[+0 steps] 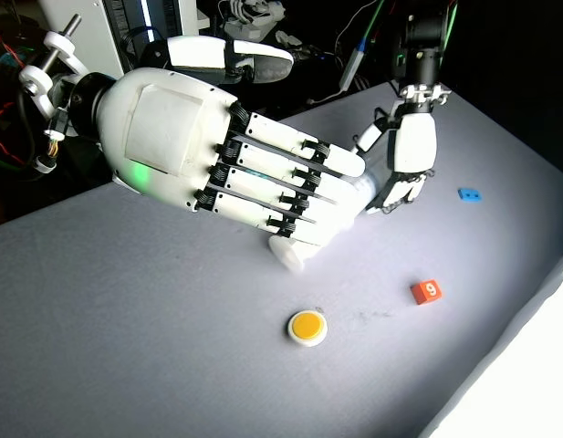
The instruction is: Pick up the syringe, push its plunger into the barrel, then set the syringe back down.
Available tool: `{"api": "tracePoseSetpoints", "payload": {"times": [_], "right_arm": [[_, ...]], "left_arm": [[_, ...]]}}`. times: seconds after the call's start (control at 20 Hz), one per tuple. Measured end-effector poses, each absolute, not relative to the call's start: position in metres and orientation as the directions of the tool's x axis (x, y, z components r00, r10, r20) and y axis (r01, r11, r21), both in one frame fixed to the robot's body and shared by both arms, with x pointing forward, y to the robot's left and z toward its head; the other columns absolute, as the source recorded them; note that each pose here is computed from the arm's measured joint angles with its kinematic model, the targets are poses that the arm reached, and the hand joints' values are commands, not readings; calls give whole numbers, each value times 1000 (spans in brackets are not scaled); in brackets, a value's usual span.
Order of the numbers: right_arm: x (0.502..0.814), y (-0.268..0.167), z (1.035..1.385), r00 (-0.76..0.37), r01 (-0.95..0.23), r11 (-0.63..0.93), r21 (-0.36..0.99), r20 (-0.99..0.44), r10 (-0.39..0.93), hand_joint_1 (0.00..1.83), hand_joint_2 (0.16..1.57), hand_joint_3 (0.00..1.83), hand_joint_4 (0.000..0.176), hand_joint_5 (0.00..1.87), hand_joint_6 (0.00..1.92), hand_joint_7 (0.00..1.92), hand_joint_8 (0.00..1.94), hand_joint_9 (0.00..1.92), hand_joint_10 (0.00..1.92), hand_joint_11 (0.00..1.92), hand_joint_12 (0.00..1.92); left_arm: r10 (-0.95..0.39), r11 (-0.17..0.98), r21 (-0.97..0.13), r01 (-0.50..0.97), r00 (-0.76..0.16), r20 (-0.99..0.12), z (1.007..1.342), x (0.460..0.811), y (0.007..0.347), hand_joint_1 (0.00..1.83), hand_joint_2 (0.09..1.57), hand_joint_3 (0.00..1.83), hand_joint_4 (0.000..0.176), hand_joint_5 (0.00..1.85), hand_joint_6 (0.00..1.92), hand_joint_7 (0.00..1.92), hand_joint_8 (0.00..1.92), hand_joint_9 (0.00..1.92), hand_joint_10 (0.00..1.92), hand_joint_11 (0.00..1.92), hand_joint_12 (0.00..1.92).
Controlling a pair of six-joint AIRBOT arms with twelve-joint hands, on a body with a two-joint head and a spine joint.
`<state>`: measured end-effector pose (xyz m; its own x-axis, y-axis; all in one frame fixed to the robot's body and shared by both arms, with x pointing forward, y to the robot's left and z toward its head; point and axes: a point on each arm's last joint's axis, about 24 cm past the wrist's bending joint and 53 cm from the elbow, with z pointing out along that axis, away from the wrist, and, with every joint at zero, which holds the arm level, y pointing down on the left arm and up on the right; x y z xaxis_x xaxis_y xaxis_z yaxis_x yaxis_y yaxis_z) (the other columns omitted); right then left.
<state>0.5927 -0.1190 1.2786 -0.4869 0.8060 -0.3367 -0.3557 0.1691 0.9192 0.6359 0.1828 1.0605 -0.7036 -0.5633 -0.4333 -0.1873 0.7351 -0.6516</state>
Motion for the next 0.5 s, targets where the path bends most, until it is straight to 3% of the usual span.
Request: {"api": "tracePoseSetpoints", "payload": {"times": [0.1,0.25,0.3,0.5], "right_arm": [[593,-118,1275,-489,-351,182,918,-346,801,0,1100,0,0,0,0,0,0,0,0,0,0],[593,-119,1274,-487,-354,191,916,-355,798,0,1090,0,0,0,0,0,0,0,0,0,0],[593,-118,1274,-493,-346,179,921,-340,801,0,1102,0,0,0,0,0,0,0,0,0,0],[594,-117,1273,-498,-254,20,967,-149,854,0,1089,0,0,0,0,0,0,0,0,0,0]], "left_arm": [[-591,705,-683,-193,-692,-415,1072,637,181,1209,1124,0,26,934,1119,1005,951,848,1071,423,1609],[-636,647,-736,-199,-673,-378,1090,639,176,1208,1124,3,31,936,1089,988,1020,841,1106,458,1608],[-654,629,-750,-207,-662,-366,1096,640,177,1213,1122,0,23,933,1098,997,999,815,1119,435,1653],[-710,542,-815,-204,-631,-314,1126,648,171,1221,1109,0,10,957,1000,1032,1006,824,1170,470,1703]]}}
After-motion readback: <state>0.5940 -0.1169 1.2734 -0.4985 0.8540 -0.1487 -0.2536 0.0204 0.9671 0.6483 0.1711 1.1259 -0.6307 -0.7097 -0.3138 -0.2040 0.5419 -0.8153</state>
